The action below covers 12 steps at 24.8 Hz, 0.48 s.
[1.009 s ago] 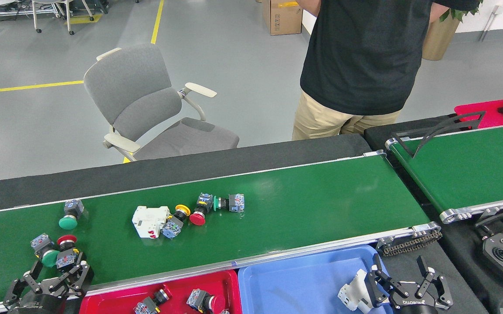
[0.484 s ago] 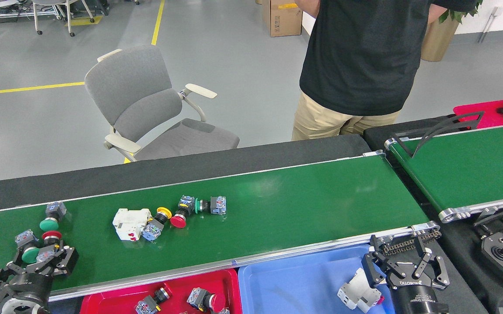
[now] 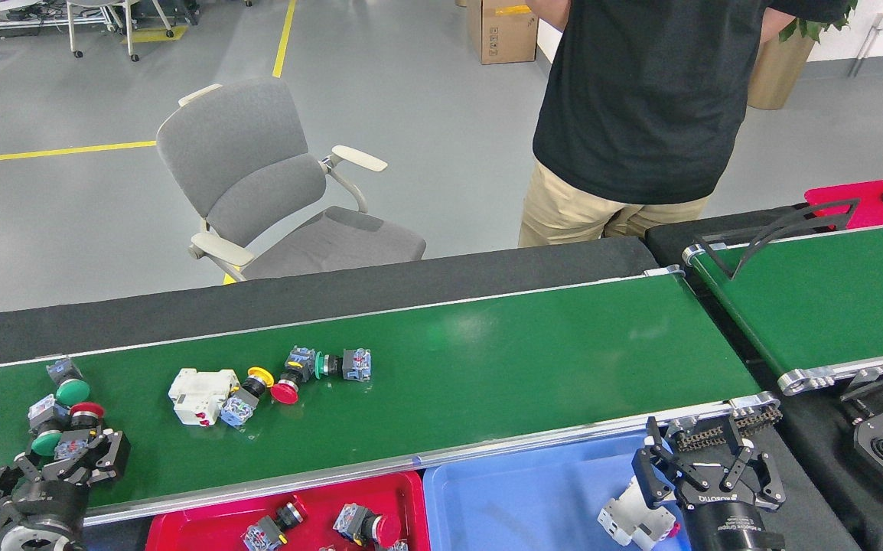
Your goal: Pick switch part from conveyor to tray
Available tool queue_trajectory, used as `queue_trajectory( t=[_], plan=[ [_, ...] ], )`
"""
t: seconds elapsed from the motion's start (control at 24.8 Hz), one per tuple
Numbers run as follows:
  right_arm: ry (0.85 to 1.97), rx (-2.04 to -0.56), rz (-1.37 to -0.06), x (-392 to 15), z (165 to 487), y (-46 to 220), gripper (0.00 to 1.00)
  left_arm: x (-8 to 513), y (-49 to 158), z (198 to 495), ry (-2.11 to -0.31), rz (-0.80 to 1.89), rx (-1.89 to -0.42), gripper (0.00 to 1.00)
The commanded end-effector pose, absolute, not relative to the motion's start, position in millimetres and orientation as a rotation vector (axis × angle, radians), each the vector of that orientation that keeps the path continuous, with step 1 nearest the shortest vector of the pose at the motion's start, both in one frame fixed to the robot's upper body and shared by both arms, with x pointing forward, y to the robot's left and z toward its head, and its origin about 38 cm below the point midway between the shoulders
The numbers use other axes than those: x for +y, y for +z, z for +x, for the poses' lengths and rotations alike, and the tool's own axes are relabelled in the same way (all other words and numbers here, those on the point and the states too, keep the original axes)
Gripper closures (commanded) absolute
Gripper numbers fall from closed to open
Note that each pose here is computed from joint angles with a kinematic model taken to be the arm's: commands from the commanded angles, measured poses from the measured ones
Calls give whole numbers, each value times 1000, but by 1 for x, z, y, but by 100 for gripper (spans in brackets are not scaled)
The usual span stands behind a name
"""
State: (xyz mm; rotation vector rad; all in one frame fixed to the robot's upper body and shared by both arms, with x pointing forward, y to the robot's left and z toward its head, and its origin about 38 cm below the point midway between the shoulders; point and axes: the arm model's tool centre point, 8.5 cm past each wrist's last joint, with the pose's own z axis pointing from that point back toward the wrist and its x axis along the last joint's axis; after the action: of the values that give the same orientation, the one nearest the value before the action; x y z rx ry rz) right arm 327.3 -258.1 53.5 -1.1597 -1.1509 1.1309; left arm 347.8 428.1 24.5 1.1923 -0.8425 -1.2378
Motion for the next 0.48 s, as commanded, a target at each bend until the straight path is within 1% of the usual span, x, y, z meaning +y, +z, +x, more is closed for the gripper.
queue_trajectory(
  t=[0.0,0.08,0.12,0.2,0.24,0.28,0.32,0.36,0.44],
  plan=[
    [1125,-1171,-1175,-258,329,60,0,408,41,341,-1346,1178,-985,74],
    [1125,-1171,-1175,-257,329,60,0,382,42,320,-1472,1102,-1102,73],
    [1125,-1171,-1175,-257,329,60,0,367,39,302,-1558,1032,-1169,73],
    [1131,-1166,-1174,-258,328,58,0,336,34,262,-1740,847,-1311,66],
    [1133,-1164,-1174,-258,327,58,0,326,36,252,-1782,801,-1358,64],
    [1130,-1169,-1173,-257,327,58,0,315,35,242,-1769,784,-1379,51],
    [1130,-1168,-1171,-257,327,58,0,304,33,235,-1748,769,-1400,22],
    [1131,-1169,-1170,-256,327,58,0,297,32,231,-1732,755,-1411,0],
    [1135,-1166,-1164,-255,325,55,0,285,28,222,-1690,733,-1429,0]
  ],
)
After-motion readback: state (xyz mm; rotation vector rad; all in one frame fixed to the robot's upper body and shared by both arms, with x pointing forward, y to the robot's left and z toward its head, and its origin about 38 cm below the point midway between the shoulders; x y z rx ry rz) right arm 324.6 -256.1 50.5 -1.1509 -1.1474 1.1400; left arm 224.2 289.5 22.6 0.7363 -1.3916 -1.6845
